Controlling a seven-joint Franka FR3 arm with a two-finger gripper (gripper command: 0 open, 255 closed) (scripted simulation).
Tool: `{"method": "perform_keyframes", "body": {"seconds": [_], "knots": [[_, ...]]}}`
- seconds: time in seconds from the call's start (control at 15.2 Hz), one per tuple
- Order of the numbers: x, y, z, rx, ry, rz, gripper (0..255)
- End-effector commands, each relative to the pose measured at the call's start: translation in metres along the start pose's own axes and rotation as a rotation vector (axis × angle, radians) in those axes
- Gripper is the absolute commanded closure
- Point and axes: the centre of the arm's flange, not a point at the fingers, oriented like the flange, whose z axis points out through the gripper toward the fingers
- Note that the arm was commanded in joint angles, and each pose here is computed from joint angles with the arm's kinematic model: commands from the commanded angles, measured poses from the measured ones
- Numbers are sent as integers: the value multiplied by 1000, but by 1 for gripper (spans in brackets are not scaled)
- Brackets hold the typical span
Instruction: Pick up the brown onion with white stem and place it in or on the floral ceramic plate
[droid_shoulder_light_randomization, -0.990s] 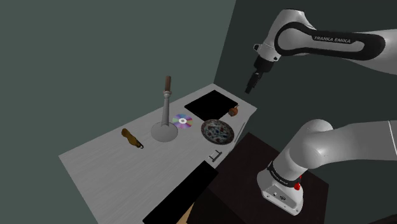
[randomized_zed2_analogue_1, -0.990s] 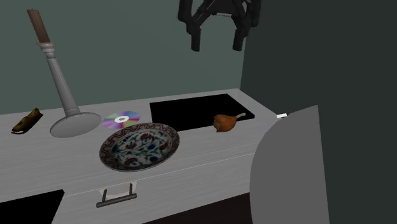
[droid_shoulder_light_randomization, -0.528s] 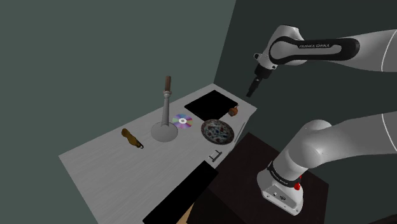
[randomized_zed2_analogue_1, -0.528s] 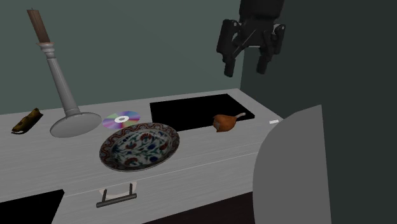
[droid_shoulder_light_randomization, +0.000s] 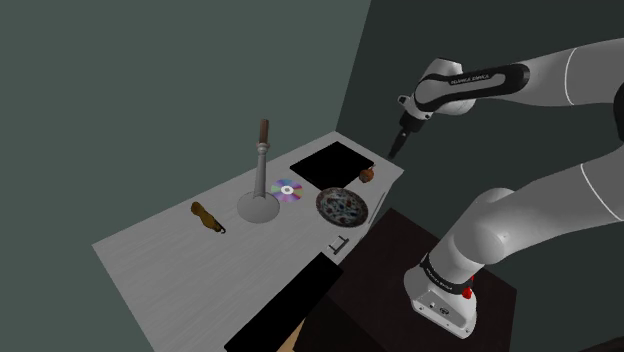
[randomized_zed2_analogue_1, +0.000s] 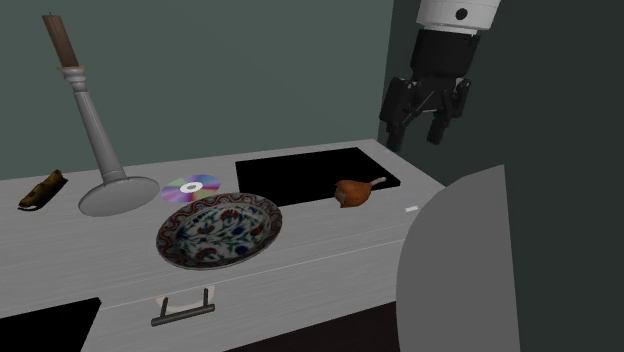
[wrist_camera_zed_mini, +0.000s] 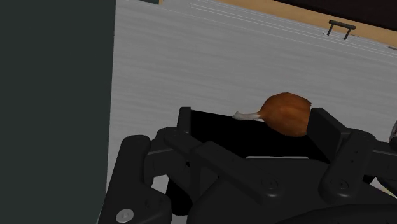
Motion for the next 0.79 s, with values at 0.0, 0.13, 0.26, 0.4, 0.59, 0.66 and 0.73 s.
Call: {"method": "perform_keyframes", "body": {"seconds": [0.0, 0.13, 0.26, 0.4, 0.59, 0.66, 0.73], "knots": [[-1, 1, 11, -1, 1, -1, 0], [-1, 2, 21, -1, 1, -1, 0], [-1, 2, 30, -1, 1, -1, 0], [-1, 2, 30, -1, 1, -1, 0], [-1, 2, 30, -1, 1, -1, 0], [-1, 2, 30, -1, 1, -1, 0], [-1, 1, 30, -1, 1, -1, 0]]}}
